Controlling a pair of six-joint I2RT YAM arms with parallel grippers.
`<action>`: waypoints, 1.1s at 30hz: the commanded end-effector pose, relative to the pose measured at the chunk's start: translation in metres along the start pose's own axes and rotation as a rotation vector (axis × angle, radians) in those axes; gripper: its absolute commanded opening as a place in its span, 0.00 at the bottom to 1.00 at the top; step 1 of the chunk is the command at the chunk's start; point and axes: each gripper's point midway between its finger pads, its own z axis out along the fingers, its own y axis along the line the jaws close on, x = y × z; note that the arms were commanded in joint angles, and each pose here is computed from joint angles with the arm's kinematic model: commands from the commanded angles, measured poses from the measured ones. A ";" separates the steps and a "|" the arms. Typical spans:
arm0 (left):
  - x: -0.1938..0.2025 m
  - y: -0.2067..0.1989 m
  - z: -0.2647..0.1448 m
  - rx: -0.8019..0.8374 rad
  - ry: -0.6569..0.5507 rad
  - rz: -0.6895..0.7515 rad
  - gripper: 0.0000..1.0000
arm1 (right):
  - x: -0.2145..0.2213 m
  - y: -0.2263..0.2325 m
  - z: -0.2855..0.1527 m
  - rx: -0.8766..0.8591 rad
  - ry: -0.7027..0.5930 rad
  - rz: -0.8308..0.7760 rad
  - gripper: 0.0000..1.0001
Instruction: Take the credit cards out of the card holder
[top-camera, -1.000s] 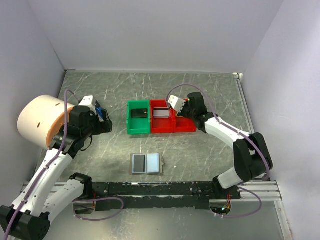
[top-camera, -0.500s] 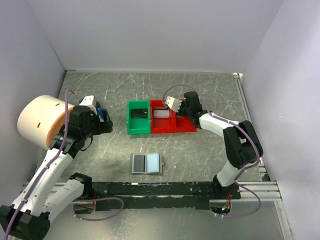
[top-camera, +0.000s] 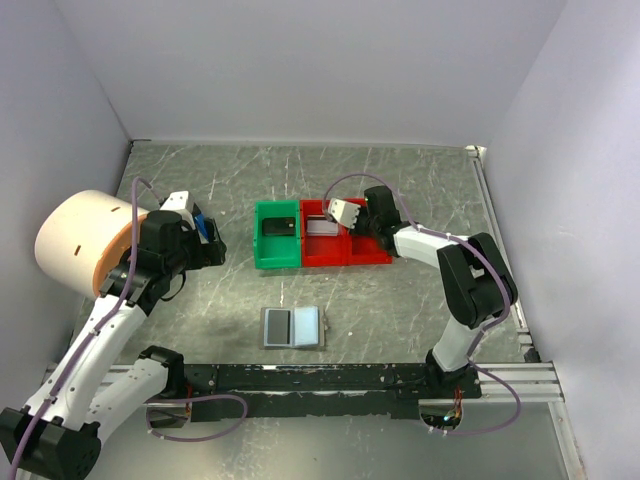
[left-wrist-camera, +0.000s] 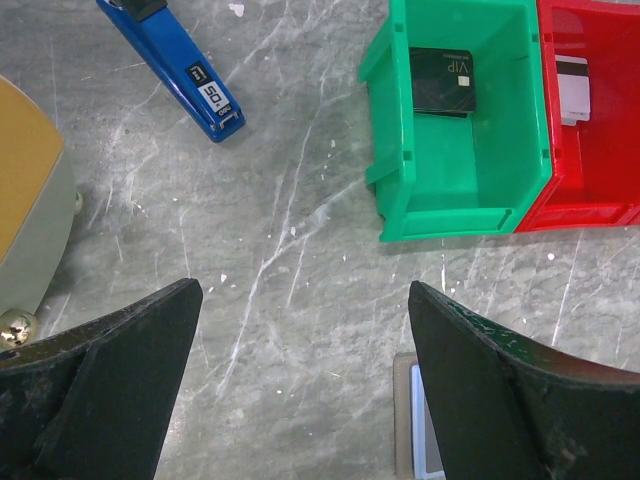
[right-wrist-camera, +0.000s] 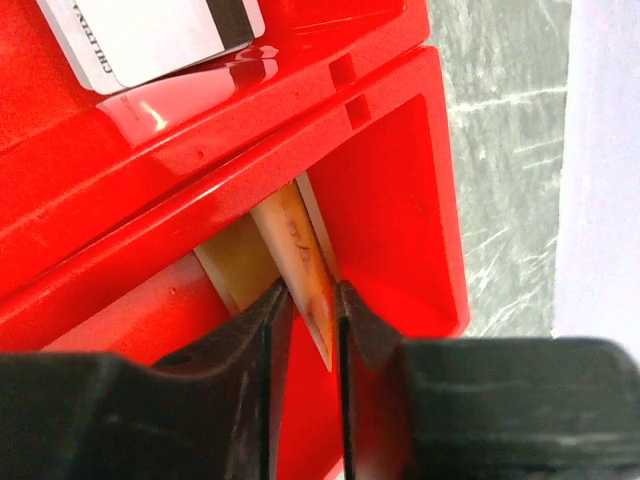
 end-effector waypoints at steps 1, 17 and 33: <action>-0.007 -0.003 0.001 0.023 -0.025 0.005 0.96 | 0.000 0.005 0.000 -0.030 -0.014 -0.018 0.36; -0.005 -0.006 0.002 0.043 -0.016 0.005 0.96 | -0.033 -0.052 -0.044 0.170 -0.117 0.223 0.48; 0.002 -0.018 0.006 0.106 0.028 0.007 0.95 | -0.160 0.034 -0.170 -0.507 -0.594 1.534 0.48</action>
